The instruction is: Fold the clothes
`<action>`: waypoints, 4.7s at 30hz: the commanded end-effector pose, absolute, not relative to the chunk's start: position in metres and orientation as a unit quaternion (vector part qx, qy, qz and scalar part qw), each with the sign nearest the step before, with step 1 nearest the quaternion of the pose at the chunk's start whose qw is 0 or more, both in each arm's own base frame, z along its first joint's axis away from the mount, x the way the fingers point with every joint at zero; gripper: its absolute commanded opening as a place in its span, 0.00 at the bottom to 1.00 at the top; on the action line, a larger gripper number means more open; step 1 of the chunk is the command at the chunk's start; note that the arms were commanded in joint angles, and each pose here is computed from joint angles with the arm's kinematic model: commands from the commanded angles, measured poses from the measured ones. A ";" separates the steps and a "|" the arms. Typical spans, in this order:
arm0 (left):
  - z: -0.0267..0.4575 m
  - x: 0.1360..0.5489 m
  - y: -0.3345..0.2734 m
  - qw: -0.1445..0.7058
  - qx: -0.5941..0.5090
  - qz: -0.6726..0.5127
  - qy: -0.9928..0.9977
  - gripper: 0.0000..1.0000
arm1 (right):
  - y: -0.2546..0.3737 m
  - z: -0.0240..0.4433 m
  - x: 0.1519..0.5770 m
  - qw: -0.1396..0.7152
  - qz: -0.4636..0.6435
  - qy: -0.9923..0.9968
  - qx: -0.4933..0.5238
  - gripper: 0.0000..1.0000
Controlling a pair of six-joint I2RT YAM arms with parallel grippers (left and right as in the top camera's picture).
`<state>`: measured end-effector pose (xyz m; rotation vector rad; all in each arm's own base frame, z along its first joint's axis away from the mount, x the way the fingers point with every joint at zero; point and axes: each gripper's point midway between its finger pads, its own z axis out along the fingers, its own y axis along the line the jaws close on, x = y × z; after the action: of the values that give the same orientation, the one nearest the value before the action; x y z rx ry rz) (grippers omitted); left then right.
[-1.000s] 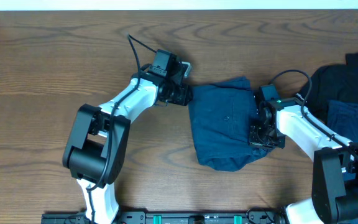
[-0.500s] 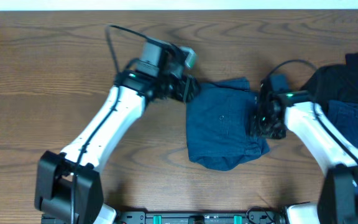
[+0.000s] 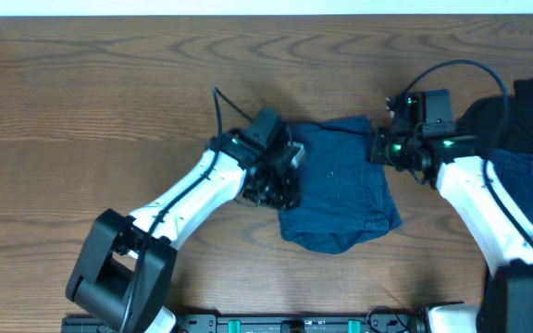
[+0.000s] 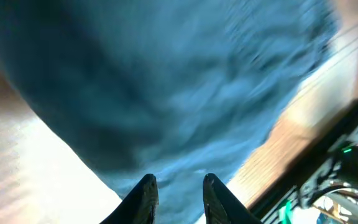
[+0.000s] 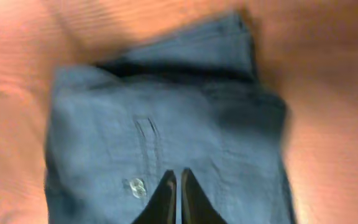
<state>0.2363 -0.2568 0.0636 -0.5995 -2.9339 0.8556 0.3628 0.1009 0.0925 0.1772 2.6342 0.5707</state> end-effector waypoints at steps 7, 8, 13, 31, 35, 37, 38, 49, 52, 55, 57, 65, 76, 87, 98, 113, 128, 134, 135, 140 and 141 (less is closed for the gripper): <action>0.003 0.187 -0.223 0.090 -0.131 0.213 -0.964 0.27 | 0.101 -0.012 0.361 0.130 0.184 0.964 0.143 0.01; 0.000 0.182 -0.216 0.097 -0.127 0.202 -0.966 0.27 | 0.098 -0.019 0.360 0.124 0.178 0.964 0.151 0.01; -0.005 0.179 -0.199 0.104 -0.120 0.162 -0.974 0.27 | 0.093 -0.025 0.359 0.117 0.181 0.966 0.144 0.01; 0.144 0.298 -0.251 -0.203 -0.181 0.293 -0.917 0.28 | 0.089 0.095 0.273 0.076 0.238 0.962 0.109 0.11; 0.121 0.318 -0.262 -0.209 -0.188 0.293 -0.914 0.27 | 0.073 0.072 0.253 0.036 0.184 0.973 0.138 0.09; 0.099 0.324 -0.265 -0.196 -0.189 0.288 -0.918 0.27 | 0.076 0.063 0.253 0.039 0.191 0.972 0.135 0.09; 0.090 0.325 -0.267 -0.190 -0.189 0.287 -0.920 0.27 | 0.078 0.058 0.253 0.039 0.197 0.970 0.135 0.08; -0.007 0.326 -0.241 -0.093 -0.146 0.238 -0.956 0.21 | 0.049 -0.021 0.209 -0.014 0.107 0.969 0.222 0.01; 0.000 0.338 -0.221 -0.103 -0.121 0.229 -0.960 0.21 | 0.028 -0.028 0.206 -0.011 0.053 0.968 0.247 0.01; 0.014 0.346 -0.201 -0.111 -0.095 0.228 -0.963 0.21 | 0.027 -0.022 0.214 -0.003 0.063 0.969 0.241 0.01; 0.028 0.347 -0.188 -0.117 -0.080 0.227 -0.963 0.21 | 0.031 -0.014 0.222 0.005 0.079 0.976 0.205 0.01; 0.110 0.326 -0.189 -0.159 -0.102 0.277 -0.942 0.26 | 0.069 0.066 0.278 0.089 0.195 0.973 0.089 0.11; 0.105 0.248 -0.265 -0.082 -0.204 0.331 -0.918 0.15 | 0.134 0.085 0.332 0.159 0.313 0.935 0.036 0.03; 0.021 0.204 -0.264 0.040 -0.183 0.278 -0.942 0.07 | 0.204 0.014 0.356 0.084 0.396 0.909 0.101 0.01; -0.003 0.164 -0.254 0.126 -0.174 0.262 -0.941 0.06 | 0.175 0.050 0.457 0.274 0.441 0.840 0.158 0.01; 0.126 0.231 -0.246 -0.056 -0.158 0.336 -0.927 0.31 | 0.158 0.106 0.401 0.226 0.444 0.866 0.046 0.01; 0.062 0.165 -0.267 0.032 -0.235 0.244 -0.940 0.06 | 0.115 0.051 0.399 0.255 0.219 0.942 0.027 0.01; 0.015 0.153 -0.260 0.085 -0.238 0.181 -0.950 0.06 | 0.115 0.000 0.410 0.236 0.211 0.948 0.039 0.01; 0.006 0.155 -0.254 0.090 -0.234 0.164 -0.954 0.06 | 0.114 -0.009 0.406 0.222 0.209 0.952 0.042 0.01; -0.024 0.178 -0.223 0.099 -0.177 0.107 -0.973 0.06 | 0.094 -0.035 0.369 0.141 0.147 0.977 0.067 0.01; -0.025 0.186 -0.217 0.095 -0.162 0.107 -0.976 0.06 | 0.087 -0.036 0.361 0.127 0.129 0.981 0.072 0.01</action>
<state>0.1602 -0.2508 -0.0041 -0.6037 -2.8053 0.5002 0.3960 0.1080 -0.0049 0.1647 2.7032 0.5662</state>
